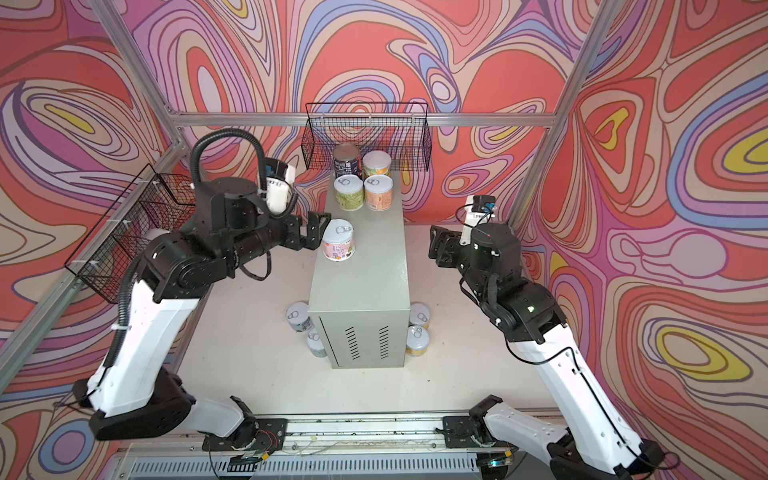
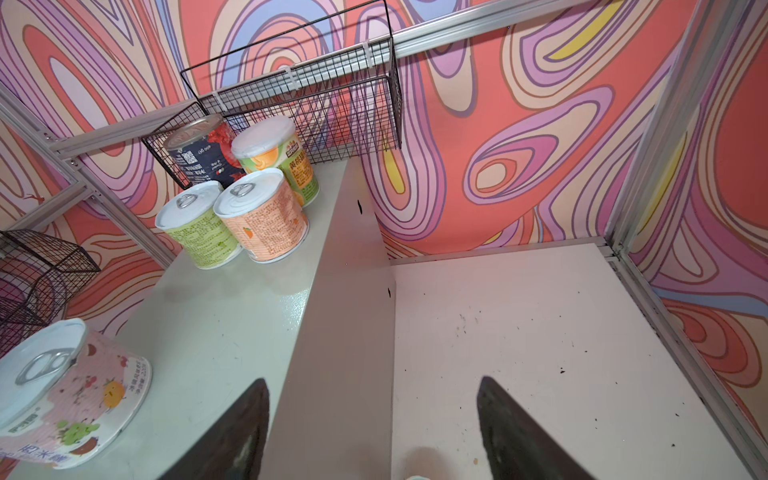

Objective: Place and organize the canned foods onto the counter

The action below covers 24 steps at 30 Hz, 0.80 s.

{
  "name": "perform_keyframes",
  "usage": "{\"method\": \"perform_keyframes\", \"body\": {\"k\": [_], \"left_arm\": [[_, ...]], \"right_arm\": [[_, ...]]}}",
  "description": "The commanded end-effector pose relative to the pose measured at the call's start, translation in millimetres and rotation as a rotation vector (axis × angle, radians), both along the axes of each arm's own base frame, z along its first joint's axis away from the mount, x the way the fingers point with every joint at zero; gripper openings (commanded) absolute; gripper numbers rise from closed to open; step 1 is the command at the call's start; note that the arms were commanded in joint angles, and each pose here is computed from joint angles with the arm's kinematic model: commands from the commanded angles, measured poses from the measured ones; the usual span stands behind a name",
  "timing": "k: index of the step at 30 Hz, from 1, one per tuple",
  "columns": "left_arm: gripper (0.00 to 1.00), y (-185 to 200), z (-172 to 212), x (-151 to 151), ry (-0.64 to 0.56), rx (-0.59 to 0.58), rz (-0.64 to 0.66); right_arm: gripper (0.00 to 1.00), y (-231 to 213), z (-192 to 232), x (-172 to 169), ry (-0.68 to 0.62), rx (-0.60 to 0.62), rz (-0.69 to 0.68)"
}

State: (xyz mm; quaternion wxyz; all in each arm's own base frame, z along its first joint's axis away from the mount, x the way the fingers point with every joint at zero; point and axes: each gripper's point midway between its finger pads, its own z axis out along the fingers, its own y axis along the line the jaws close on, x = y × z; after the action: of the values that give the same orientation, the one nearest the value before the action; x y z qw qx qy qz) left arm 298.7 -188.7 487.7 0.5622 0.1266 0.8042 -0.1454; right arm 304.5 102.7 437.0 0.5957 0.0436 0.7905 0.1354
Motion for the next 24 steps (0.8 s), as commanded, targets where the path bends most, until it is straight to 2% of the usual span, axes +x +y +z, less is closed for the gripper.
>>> {"method": "perform_keyframes", "body": {"k": [1,5,10,12,15,18,24], "left_arm": [[1.00,24.4,25.4,-10.3,-0.124,-0.102,0.072],[1.00,30.8,19.1,-30.6,-0.087,-0.099,0.027],[1.00,25.3,-24.6,-30.7,0.042,-0.032,0.012],[1.00,14.2,-42.8,-32.4,0.085,-0.042,-0.034],[0.91,-2.0,-63.1,-38.0,0.150,-0.086,-0.104],[0.86,-4.6,-79.4,-35.7,0.189,-0.080,-0.097],[0.73,-7.4,-86.4,-30.1,0.174,-0.077,-0.095]], "right_arm": [[0.82,-4.5,-22.2,0.5,0.078,-0.022,-0.021],[0.82,-3.5,-28.7,9.0,0.114,0.010,-0.005],[0.81,-3.4,-50.6,19.1,0.187,0.070,0.016],[0.81,-4.0,-56.6,17.8,0.201,0.080,0.010],[0.80,-5.6,-60.6,11.9,0.204,0.107,0.004],[0.79,-7.8,-66.2,8.4,0.215,0.114,-0.005],[0.78,-10.0,-68.4,9.2,0.221,0.093,-0.014]]}}
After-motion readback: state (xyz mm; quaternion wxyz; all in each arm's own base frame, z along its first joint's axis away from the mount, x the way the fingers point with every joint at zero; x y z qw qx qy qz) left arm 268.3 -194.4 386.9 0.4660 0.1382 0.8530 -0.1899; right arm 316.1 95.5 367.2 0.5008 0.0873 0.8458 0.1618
